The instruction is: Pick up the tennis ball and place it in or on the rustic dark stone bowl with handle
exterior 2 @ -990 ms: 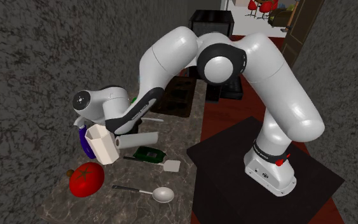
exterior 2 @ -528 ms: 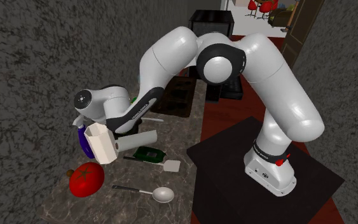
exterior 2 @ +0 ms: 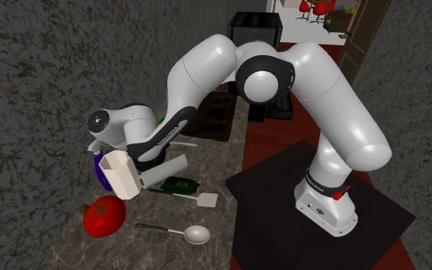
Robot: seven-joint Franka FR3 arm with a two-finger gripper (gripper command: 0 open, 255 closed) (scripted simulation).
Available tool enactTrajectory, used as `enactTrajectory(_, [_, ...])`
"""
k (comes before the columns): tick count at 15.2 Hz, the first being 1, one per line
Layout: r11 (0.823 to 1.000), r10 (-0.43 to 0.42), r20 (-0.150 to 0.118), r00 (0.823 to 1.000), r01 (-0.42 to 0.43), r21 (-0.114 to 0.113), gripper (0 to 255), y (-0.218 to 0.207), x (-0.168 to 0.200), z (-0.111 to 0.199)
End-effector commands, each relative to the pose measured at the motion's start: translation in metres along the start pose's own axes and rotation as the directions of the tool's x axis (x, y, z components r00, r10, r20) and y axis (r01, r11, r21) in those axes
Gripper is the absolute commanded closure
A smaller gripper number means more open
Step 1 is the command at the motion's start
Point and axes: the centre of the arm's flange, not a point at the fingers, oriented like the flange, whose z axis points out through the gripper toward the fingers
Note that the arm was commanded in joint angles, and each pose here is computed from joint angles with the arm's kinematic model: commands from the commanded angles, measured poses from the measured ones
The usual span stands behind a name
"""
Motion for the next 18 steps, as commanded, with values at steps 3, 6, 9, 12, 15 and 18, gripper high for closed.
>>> enactTrajectory(3, [1.0, -0.012, 0.004, 1.0, 0.012, -0.018, 255, 0.004, -0.007, 0.009])
enactTrajectory(6, [1.0, -0.011, 0.004, 1.0, 0.011, -0.018, 255, 0.007, 0.001, 0.002])
enactTrajectory(9, [1.0, -0.011, 0.004, 1.0, 0.011, -0.018, 255, 0.006, 0.01, -0.012])
enactTrajectory(12, [1.0, -0.011, 0.004, 1.0, 0.011, -0.018, 255, 0.005, 0.018, -0.026])
enactTrajectory(15, [1.0, -0.011, 0.004, 1.0, 0.011, -0.018, 255, 0.003, 0.026, -0.039])
enactTrajectory(18, [0.957, -0.253, -0.085, 0.964, 0.262, 0.126, 0, 0.035, 0.004, -0.03])
